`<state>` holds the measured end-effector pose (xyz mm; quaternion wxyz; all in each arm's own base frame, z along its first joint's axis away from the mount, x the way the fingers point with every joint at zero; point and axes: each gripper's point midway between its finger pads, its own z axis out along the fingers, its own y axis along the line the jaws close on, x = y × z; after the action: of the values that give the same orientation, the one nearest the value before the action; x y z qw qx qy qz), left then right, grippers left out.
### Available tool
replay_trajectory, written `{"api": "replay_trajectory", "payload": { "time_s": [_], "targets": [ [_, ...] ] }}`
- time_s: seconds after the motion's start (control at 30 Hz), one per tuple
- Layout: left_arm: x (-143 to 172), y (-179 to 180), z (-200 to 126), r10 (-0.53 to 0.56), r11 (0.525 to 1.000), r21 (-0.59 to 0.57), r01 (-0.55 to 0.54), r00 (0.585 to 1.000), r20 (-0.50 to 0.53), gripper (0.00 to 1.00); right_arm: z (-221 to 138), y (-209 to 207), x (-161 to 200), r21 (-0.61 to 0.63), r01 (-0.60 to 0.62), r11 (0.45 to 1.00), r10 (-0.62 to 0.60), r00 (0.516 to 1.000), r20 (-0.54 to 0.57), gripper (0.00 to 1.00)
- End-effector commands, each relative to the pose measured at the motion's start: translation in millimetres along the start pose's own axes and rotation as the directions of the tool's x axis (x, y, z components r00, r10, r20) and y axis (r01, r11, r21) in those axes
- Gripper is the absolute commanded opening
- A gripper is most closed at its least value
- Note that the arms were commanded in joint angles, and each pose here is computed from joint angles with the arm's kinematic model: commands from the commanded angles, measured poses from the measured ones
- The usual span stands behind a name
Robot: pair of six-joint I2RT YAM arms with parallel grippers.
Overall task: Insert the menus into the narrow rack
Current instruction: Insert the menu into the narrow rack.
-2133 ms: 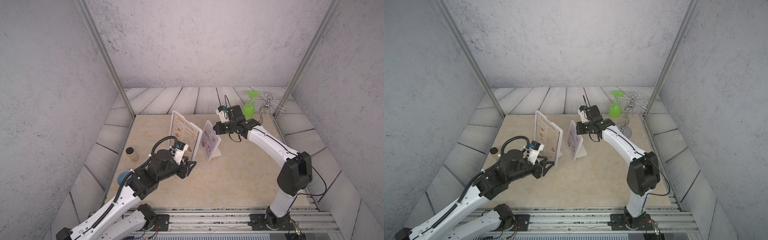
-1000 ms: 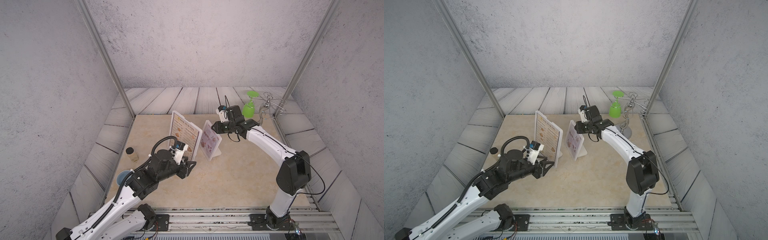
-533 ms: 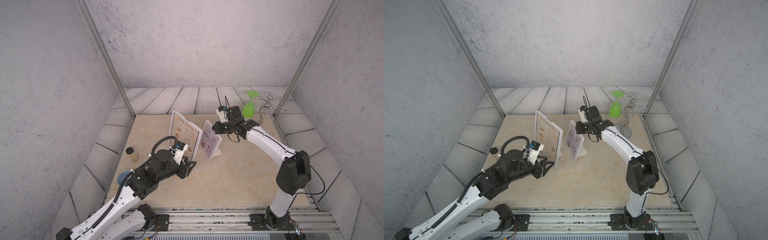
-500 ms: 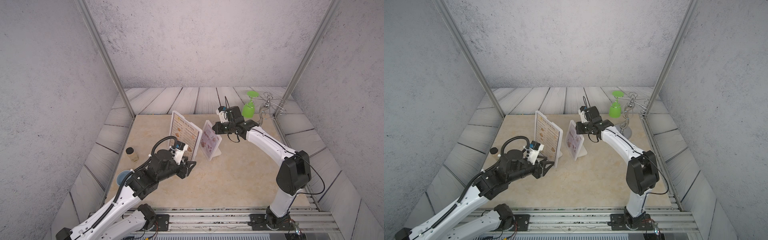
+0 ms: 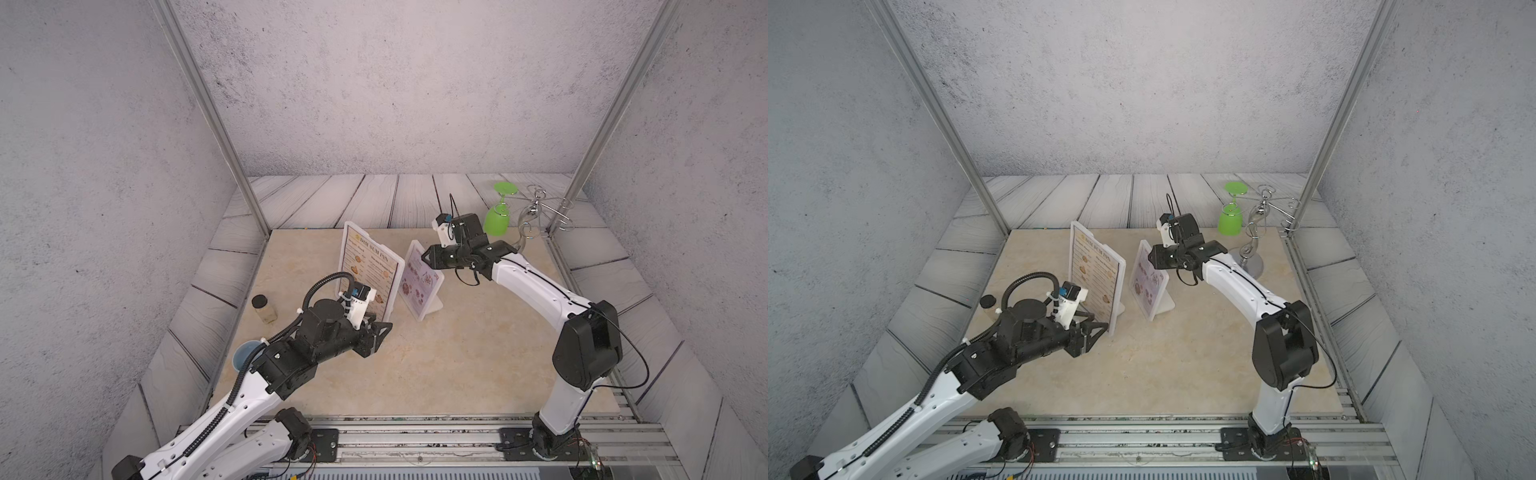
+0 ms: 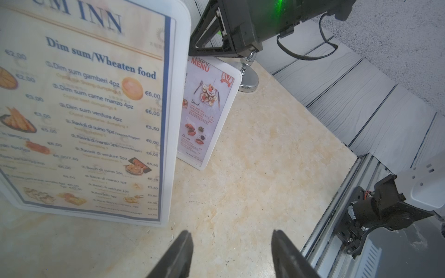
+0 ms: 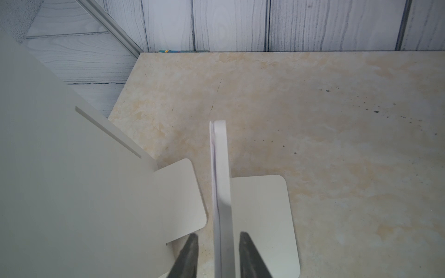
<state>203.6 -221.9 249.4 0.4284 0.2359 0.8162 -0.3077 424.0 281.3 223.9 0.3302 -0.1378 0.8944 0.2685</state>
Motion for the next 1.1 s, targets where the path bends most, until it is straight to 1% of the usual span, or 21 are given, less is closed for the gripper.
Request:
{"api": "replay_trajectory", "payload": {
  "time_s": [0.0, 0.23, 0.4, 0.6, 0.7, 0.8, 0.87, 0.9, 0.93, 0.97, 1.0, 1.07],
  "targets": [
    [-12, -3, -7, 0.016, 1.0, -0.006, -0.016, 0.999, 0.029, 0.57, -28, 9, -23, 0.008, 0.027, 1.0, -0.028, 0.997, 0.073, 0.37],
    [-18, 2, -10, 0.005, 0.999, -0.04, -0.003, 0.999, 0.054, 0.59, -58, 7, -37, 0.05, 0.042, 0.998, -0.049, 0.989, 0.139, 0.48],
    [-28, 5, -13, 0.013, 0.998, -0.069, -0.007, 0.997, 0.082, 0.61, -85, 6, -39, 0.079, 0.053, 0.995, -0.067, 0.981, 0.184, 0.56],
    [-47, 8, -18, 0.036, 0.993, -0.115, -0.023, 0.993, 0.109, 0.64, -114, -4, -29, 0.15, 0.054, 0.987, -0.087, 0.97, 0.226, 0.7],
    [-58, 12, -22, 0.051, 0.987, -0.156, -0.031, 0.991, 0.123, 0.66, -126, -11, -22, 0.189, 0.049, 0.981, -0.096, 0.964, 0.25, 0.77],
    [-72, 16, -29, 0.076, 0.978, -0.203, -0.044, 0.985, 0.152, 0.69, -134, -18, -14, 0.208, 0.043, 0.977, -0.099, 0.959, 0.266, 0.87],
    [-83, 20, -33, 0.09, 0.97, -0.239, -0.047, 0.981, 0.173, 0.72, -139, -21, -8, 0.215, 0.044, 0.976, -0.101, 0.959, 0.264, 0.92],
    [-89, 21, -35, 0.101, 0.966, -0.255, -0.053, 0.978, 0.181, 0.81, -141, -23, -6, 0.221, 0.042, 0.974, -0.101, 0.959, 0.264, 0.94],
    [-94, 23, -36, 0.109, 0.96, -0.276, -0.054, 0.976, 0.187, 0.94, -145, -25, -4, 0.228, 0.037, 0.973, -0.1, 0.958, 0.269, 0.96],
    [-98, 25, -36, 0.119, 0.954, -0.294, -0.06, 0.975, 0.186, 0.98, -148, -27, -3, 0.231, 0.03, 0.972, -0.096, 0.956, 0.279, 0.97],
    [-104, 26, -38, 0.13, 0.948, -0.311, -0.067, 0.974, 0.187, 1.0, -153, -29, -2, 0.229, 0.019, 0.973, -0.087, 0.952, 0.293, 0.98],
    [-112, 29, -39, 0.145, 0.937, -0.342, -0.073, 0.972, 0.187, 1.0, -163, -35, -1, 0.216, -0.011, 0.976, -0.058, 0.948, 0.313, 0.99]
  ]
}}
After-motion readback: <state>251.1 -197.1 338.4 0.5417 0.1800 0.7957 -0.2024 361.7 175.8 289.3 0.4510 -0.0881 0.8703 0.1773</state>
